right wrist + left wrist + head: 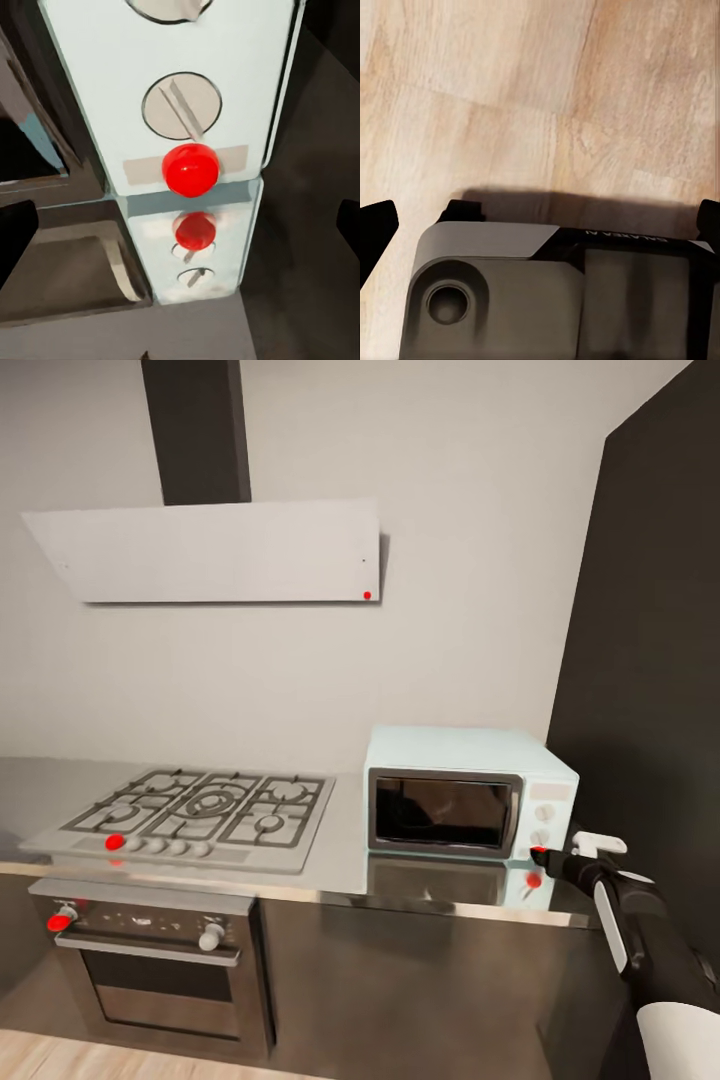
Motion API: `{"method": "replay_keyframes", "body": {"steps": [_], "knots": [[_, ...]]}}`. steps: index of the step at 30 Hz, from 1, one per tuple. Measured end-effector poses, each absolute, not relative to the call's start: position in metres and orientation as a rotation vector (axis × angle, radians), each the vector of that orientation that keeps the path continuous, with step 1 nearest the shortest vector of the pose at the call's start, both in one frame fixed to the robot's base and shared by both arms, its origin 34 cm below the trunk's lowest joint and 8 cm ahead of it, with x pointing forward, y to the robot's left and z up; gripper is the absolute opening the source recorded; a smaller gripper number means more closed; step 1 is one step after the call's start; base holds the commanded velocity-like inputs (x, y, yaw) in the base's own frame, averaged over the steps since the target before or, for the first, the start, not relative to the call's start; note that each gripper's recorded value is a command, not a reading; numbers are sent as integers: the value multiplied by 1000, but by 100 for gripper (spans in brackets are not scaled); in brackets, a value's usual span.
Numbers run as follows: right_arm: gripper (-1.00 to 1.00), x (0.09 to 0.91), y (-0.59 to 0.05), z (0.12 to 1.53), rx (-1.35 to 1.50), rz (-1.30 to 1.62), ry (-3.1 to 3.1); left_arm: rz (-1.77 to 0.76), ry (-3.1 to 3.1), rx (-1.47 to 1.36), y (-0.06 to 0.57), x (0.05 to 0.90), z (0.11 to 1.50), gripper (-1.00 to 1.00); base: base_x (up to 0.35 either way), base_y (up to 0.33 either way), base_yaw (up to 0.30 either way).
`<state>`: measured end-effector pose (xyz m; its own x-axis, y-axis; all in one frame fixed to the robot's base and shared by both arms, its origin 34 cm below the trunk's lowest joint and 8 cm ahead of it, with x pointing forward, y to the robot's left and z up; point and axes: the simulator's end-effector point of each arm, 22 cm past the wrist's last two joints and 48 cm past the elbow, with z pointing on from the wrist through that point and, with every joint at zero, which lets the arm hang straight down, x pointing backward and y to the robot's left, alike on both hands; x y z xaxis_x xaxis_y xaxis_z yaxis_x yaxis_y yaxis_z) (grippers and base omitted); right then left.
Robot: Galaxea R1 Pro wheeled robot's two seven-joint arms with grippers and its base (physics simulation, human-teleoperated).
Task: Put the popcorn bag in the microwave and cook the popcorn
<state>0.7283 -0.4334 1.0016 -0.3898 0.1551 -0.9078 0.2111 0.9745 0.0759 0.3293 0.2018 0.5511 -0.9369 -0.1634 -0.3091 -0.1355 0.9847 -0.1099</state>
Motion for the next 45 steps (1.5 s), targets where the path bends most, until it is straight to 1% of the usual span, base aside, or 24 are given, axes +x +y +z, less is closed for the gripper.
{"method": "replay_keyframes", "body": {"steps": [4, 11, 14, 18, 40, 41, 45], "knots": [[100, 728, -433, 999, 259, -61, 1985, -124, 2808, -218, 202, 329, 551, 100, 202, -177, 0], [100, 729, -433, 998, 253, -60, 1989, -123, 2808, -216, 202, 329, 551, 100, 26, -23, 0], [100, 733, -413, 996, 167, -44, 2003, -123, 2808, -216, 202, 329, 551, 100, 0, 0, 0], [100, 731, -405, 976, 101, -53, 2057, -123, 2808, -215, 202, 329, 551, 100, 0, 0, 0], [100, 731, -413, 973, 129, -63, 2043, -123, 2808, -213, 202, 329, 551, 100, 0, 0, 0], [-100, 730, -415, 970, 138, -61, 2048, -123, 2808, -213, 202, 329, 551, 100, 0, 0, 0], [-100, 724, -428, 960, 196, -54, 2061, -123, 2808, -213, 202, 329, 551, 100, 0, 0, 0]]}}
